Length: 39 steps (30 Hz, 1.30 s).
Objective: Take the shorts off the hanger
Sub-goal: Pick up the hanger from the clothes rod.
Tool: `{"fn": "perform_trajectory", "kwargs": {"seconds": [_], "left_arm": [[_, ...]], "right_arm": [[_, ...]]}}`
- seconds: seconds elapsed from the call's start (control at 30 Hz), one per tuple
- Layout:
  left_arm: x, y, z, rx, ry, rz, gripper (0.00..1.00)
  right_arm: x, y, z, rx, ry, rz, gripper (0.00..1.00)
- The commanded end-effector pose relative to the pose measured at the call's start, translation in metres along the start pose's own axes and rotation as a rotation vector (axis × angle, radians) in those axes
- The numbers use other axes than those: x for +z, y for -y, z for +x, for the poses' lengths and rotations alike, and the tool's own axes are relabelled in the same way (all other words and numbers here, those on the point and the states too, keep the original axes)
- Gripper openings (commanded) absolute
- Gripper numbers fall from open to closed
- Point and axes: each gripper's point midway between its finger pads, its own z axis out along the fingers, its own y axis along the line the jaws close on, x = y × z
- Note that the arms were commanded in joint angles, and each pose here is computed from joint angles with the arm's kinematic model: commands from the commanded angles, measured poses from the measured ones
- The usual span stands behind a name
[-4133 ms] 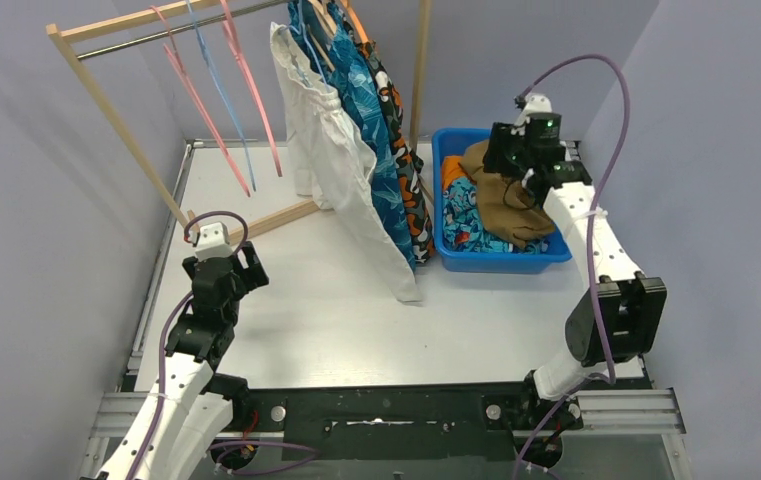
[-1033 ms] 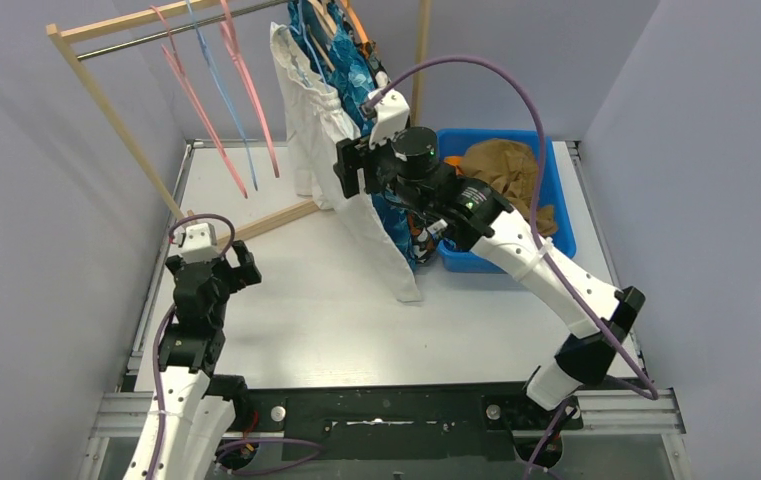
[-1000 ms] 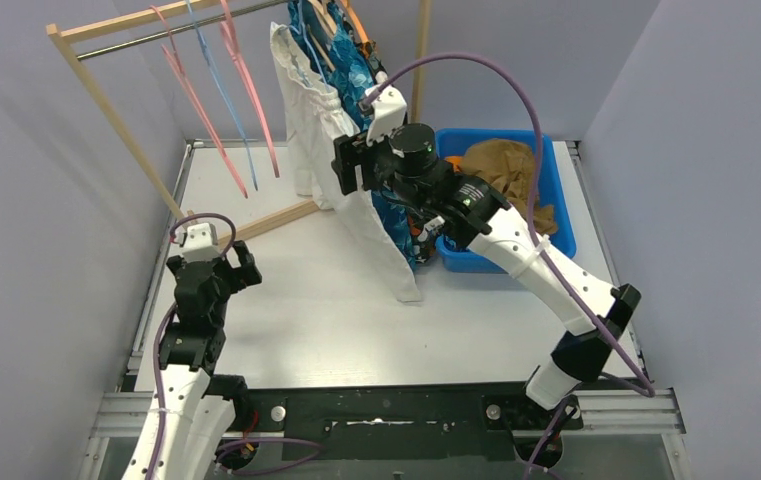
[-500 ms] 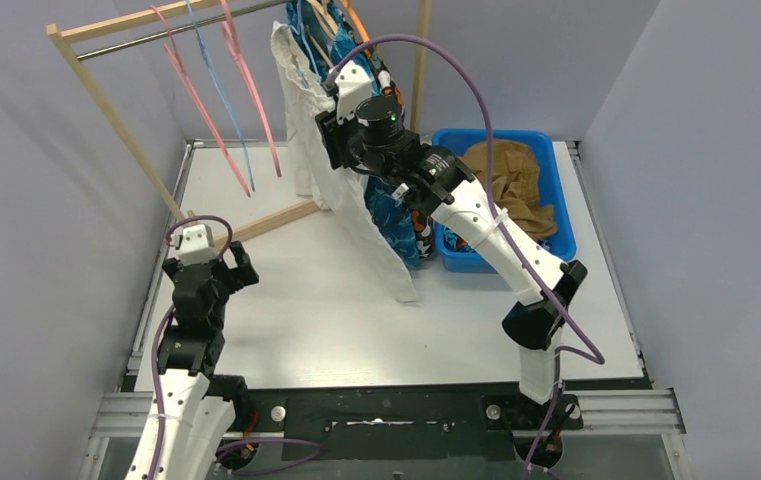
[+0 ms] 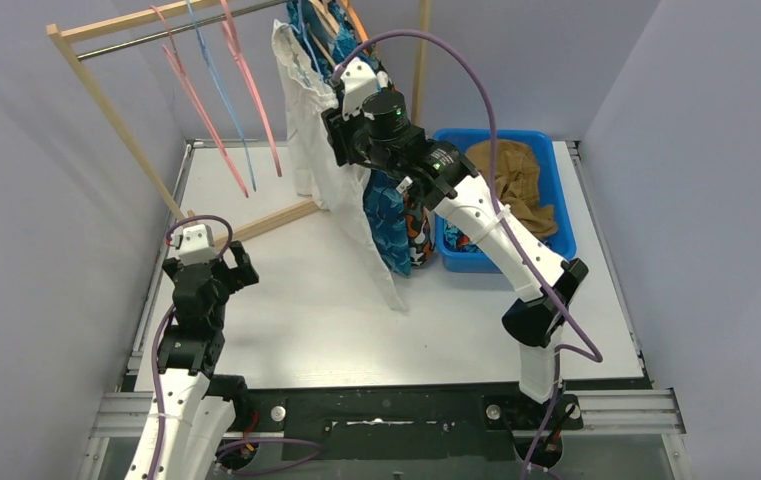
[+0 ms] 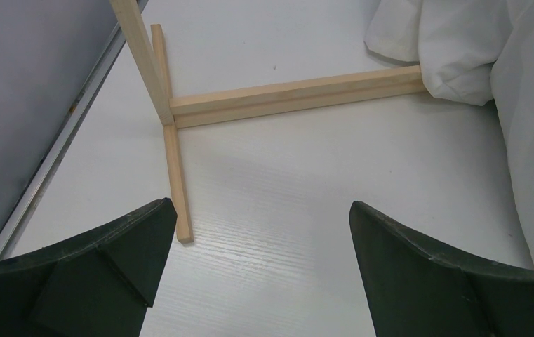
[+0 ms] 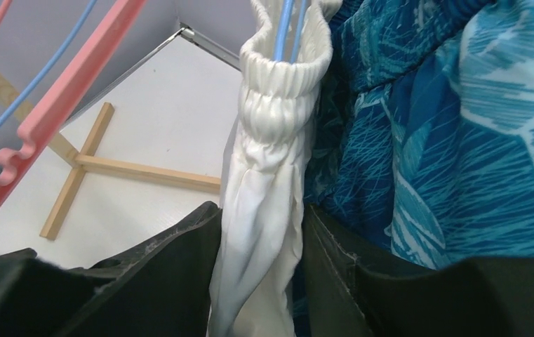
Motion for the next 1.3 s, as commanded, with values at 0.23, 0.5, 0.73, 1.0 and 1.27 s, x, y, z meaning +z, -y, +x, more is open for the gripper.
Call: {"fn": "perform_trajectory", "kwargs": {"seconds": [0.23, 0.5, 0.73, 1.0, 1.27], "left_arm": [[0.0, 0.006, -0.022, -0.006, 0.063, 0.018, 0.98], [0.001, 0.006, -0.02, -0.004, 0.057, 0.02, 0.98], [0.001, 0.005, -0.019, -0.005, 0.056, 0.016, 0.98], [0.002, 0.005, -0.018, -0.004, 0.053, 0.015, 0.98], [0.002, 0.005, -0.018, -0.006, 0.053, 0.013, 0.98]], "right_arm": [[0.011, -0.005, -0.03, 0.042, 0.09, -0.107, 0.43], [0.016, 0.019, -0.039, 0.043, 0.133, 0.057, 0.16], [0.001, 0.029, -0.078, 0.104, 0.338, 0.121, 0.0], [-0.011, 0.032, -0.109, 0.167, 0.51, 0.165, 0.0], [-0.022, 0.03, -0.124, 0.189, 0.585, 0.173, 0.0]]}}
